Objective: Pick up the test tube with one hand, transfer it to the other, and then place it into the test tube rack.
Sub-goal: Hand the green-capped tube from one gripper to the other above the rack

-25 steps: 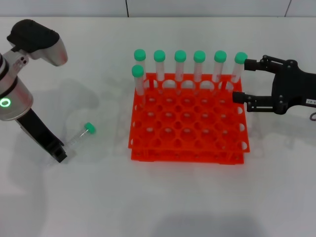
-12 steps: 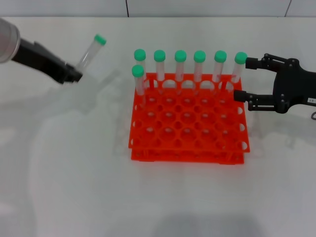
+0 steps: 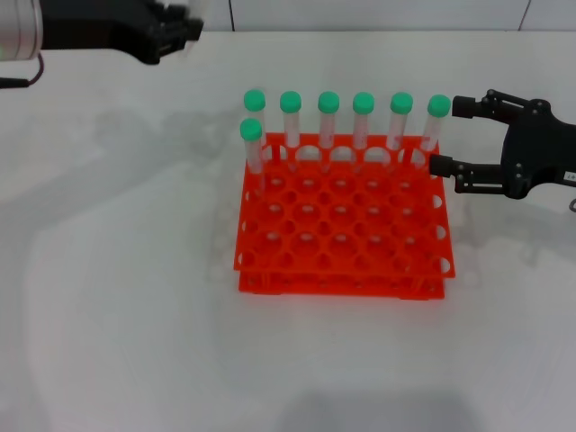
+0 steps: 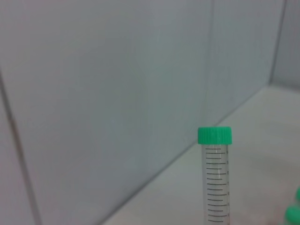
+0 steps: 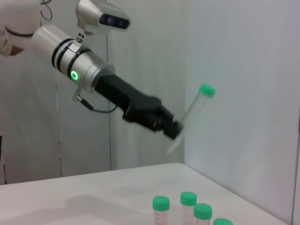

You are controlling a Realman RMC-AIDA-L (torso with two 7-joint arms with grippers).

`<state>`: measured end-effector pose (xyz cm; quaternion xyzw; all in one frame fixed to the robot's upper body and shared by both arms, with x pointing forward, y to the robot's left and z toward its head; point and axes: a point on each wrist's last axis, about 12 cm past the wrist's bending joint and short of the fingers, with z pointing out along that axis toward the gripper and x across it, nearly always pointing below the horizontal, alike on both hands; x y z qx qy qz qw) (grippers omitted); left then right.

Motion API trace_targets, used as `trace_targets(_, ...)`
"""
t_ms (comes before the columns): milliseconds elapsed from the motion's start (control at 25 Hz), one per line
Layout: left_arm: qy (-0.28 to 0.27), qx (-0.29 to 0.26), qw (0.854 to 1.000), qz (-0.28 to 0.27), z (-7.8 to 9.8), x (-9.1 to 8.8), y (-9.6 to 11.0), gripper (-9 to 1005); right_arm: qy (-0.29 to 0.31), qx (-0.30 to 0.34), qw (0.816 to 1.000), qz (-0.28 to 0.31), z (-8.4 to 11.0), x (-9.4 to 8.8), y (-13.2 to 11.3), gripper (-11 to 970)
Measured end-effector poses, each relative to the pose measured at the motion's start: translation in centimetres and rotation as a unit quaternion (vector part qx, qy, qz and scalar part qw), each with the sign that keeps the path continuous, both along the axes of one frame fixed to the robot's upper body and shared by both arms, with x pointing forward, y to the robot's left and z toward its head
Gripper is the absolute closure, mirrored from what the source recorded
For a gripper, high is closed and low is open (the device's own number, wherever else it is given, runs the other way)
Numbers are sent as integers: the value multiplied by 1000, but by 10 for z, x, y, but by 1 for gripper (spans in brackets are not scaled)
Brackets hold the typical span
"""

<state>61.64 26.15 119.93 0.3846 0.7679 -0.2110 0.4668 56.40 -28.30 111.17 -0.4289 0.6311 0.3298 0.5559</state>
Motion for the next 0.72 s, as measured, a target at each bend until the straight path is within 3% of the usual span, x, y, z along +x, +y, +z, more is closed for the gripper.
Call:
trace_targets(160,-19,-54,998,-34,-3,5,0,788,-4,3,1000,0,1,2,2,106)
trace_targets(360,2,-94,990,-109,-16,18,-10,785,-12,8,1000,-7,3,4,4,106)
trace_targets(720,32,-23,975,-219,-38,16,-52,779,-22,18,999,-18,11,8,-2,107)
